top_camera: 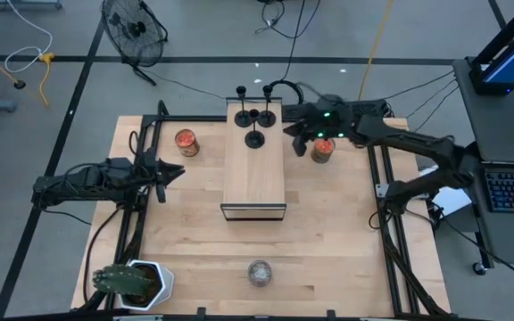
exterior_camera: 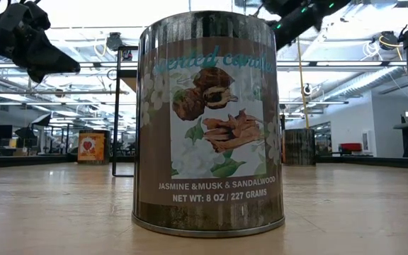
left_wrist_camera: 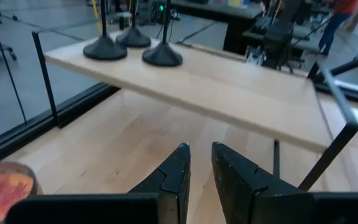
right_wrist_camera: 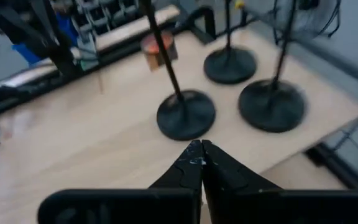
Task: Pick & Place candle stick holders
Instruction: Put the left orange scented candle on the shelf
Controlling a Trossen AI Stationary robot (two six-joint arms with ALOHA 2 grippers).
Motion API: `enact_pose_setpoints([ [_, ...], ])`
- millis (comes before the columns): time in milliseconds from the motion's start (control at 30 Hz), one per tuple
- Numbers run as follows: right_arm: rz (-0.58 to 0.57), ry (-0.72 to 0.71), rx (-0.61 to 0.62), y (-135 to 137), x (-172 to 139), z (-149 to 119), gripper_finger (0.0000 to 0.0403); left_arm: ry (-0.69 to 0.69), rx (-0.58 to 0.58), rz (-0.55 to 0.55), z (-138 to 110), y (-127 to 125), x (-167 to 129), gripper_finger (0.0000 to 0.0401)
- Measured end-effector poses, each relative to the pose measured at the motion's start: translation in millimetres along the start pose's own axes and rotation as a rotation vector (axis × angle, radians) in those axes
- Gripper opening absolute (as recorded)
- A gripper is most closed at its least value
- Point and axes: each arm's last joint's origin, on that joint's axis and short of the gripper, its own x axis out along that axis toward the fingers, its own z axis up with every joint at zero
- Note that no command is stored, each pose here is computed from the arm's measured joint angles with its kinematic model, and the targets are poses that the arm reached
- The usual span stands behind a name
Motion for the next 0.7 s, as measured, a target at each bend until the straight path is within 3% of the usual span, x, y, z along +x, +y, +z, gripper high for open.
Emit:
enact_pose_setpoints([
  [467,-0.043,-0.114,0.033,3.2,-96.2,9.5,0.0000,-0.128,-0.036,-0.030,12.7,-2.6,-0.9,0.0072],
  [700,-0.013,-0.198,0.152,2.7,-108.5,-28.8,0.0000,-0.236,-0.062,-0.053,23.4,-4.4,-2.9,0.0072],
])
